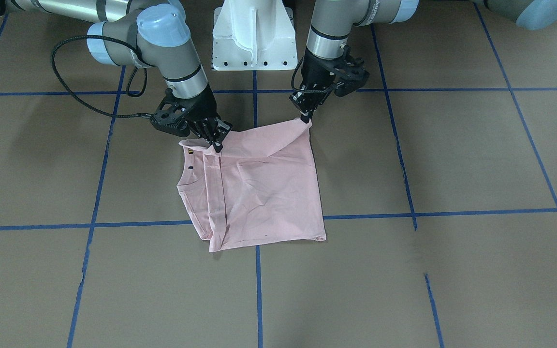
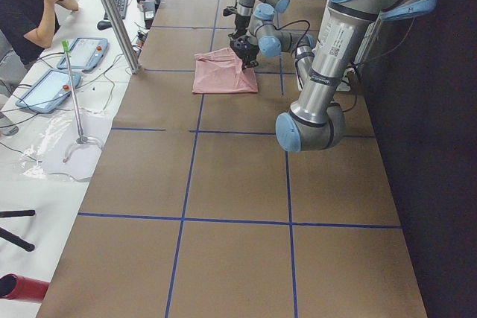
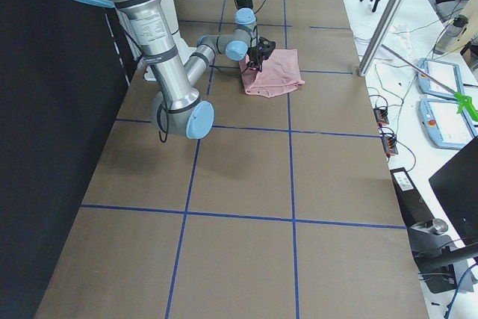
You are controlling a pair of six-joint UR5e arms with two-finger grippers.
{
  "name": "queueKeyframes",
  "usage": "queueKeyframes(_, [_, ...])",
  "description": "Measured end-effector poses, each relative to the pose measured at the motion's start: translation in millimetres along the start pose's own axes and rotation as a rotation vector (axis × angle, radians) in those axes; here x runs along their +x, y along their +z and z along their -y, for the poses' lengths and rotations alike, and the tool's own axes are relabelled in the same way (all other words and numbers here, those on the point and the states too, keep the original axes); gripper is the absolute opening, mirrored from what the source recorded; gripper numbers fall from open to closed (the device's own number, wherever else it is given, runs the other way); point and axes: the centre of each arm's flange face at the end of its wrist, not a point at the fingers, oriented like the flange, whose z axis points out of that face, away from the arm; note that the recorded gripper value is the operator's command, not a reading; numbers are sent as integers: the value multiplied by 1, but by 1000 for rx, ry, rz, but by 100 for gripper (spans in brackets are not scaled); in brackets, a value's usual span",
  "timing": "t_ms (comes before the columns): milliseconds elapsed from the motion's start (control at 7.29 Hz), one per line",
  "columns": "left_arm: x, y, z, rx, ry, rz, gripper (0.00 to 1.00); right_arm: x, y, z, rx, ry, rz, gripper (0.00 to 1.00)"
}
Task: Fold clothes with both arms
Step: 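Lift the near edge with both grippers and fold it away from the robot, then lay the edge on the far side and open both grippers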
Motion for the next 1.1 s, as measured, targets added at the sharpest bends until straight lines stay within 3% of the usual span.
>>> queueKeyframes(412, [27,69,58,48,-46,-67,0,-31,34,45,48,39,9,0])
queueKeyframes(686, [36,80,78,63,-59,-90,0,-41,45,63,59,54,10,0])
queueKeyframes(823, [45,82,97,88,-67,-93,33,-44,50,86,62,72,-7,99])
queueKeyframes(960, [56,92,128,124,-65,-91,99,-54,60,119,61,92,-35,100])
queueKeyframes(1098, [59,109,165,160,-36,-95,100,-68,70,158,70,107,-64,100])
